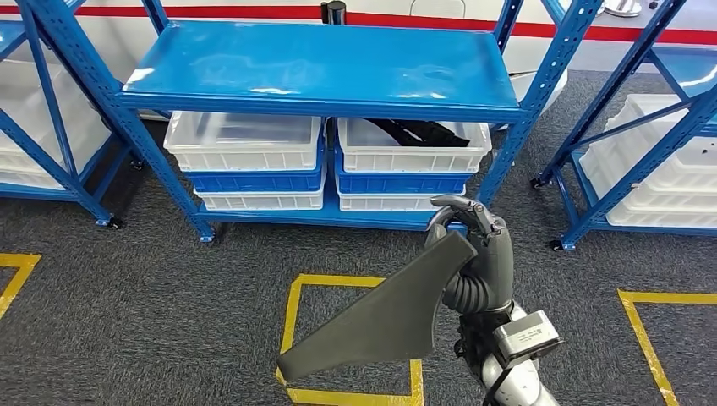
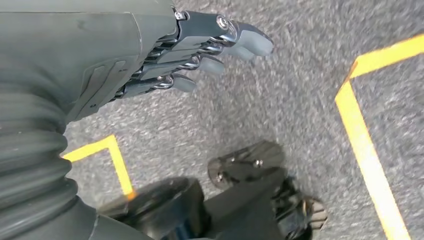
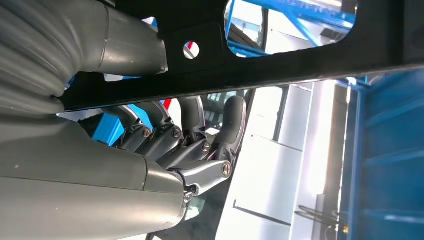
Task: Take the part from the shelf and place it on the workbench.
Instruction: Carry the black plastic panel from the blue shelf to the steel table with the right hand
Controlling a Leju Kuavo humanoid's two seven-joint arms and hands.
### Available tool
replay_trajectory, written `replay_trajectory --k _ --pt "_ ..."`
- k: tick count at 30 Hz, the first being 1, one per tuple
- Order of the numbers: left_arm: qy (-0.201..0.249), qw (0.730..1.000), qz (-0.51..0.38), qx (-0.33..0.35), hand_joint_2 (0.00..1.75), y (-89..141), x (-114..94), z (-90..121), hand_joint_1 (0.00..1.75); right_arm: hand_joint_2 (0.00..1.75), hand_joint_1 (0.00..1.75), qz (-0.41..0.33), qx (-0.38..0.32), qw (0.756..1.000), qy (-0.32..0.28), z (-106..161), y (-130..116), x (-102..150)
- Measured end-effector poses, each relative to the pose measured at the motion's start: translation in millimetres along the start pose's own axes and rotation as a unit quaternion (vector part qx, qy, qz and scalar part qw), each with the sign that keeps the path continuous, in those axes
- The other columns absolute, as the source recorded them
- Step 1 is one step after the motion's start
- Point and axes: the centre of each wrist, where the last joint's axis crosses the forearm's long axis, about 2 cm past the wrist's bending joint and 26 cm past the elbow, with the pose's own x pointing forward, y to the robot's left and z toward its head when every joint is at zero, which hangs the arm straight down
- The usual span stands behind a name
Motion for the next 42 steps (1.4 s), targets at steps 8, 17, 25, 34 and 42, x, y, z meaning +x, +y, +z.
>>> replay_trajectory --k 8,17,25,34,42 --pt "0.007 1.0 0.019 0.01 1.75 0 -1 0 0.0 1.75 1.75 0.025 -0.02 0.999 -0.001 0 -4 -2" --pt "0.011 1.0 0.022 0.013 1.75 1 -3 1 0.0 1.75 1.75 0.047 -0.051 0.998 -0.006 6 -5 -2" --pt "0.01 1.0 0.026 0.012 1.75 5 -7 1 0.0 1.75 1.75 0.034 -0.042 0.998 -0.015 16 -1 -2" --pt "0.005 1.0 0.023 0.013 1.75 8 -7 0 0.0 1.75 1.75 0.045 -0.039 0.998 -0.021 25 -1 0" --pt "0.0 1.0 0.02 0.012 1.75 8 -6 0 0.0 1.75 1.75 0.05 -0.033 0.998 -0.021 30 0 1"
